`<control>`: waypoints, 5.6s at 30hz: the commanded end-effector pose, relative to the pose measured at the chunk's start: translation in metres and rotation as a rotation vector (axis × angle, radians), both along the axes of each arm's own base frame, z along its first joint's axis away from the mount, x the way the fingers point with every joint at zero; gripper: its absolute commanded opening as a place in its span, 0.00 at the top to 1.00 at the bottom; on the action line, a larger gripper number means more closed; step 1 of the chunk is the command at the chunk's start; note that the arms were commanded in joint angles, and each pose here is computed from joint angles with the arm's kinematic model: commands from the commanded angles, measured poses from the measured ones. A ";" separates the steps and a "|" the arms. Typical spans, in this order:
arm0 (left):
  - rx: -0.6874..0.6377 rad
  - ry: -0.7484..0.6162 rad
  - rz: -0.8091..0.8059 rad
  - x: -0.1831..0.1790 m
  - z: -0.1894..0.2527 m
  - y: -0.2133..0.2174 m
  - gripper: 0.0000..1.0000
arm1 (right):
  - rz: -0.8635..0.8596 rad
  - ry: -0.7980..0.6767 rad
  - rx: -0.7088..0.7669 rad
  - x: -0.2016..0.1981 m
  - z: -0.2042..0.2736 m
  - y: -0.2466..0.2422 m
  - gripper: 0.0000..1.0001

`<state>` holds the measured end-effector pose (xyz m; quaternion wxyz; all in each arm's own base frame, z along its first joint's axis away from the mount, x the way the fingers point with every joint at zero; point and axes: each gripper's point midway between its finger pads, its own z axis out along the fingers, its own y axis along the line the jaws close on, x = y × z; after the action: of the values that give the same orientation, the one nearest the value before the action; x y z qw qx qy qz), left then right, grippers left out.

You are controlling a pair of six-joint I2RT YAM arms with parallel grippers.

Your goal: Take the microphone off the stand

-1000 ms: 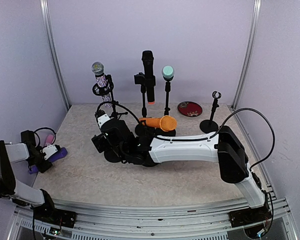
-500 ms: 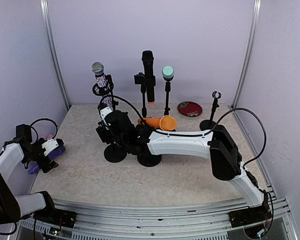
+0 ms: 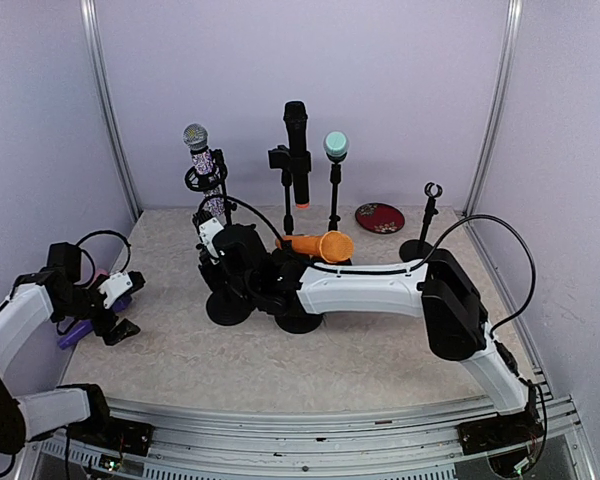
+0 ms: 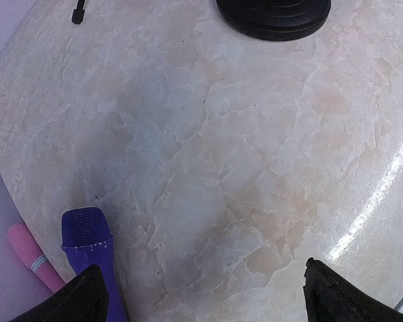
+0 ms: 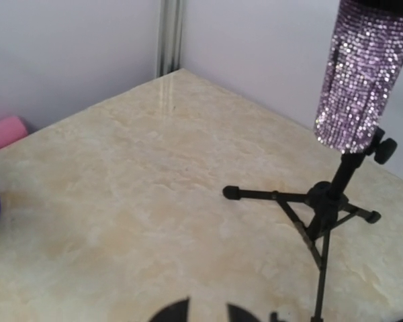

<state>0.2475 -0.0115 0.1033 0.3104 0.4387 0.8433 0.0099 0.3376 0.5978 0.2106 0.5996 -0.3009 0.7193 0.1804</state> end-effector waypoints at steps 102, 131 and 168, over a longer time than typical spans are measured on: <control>-0.071 -0.057 0.011 0.016 0.040 -0.022 0.01 | -0.608 0.037 0.073 0.169 0.054 -0.473 0.08; -0.208 -0.043 0.003 0.017 0.060 -0.041 0.01 | 0.160 -0.109 0.204 -0.130 0.152 -0.276 0.00; -0.428 0.031 -0.151 0.044 0.083 -0.193 0.08 | 0.176 -0.010 0.275 -0.096 0.120 -0.159 1.00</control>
<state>0.2765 -0.1876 0.1657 0.3489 0.4326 0.8094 -0.1896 0.2572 0.4059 0.3160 0.6204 -0.2793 0.6838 0.2635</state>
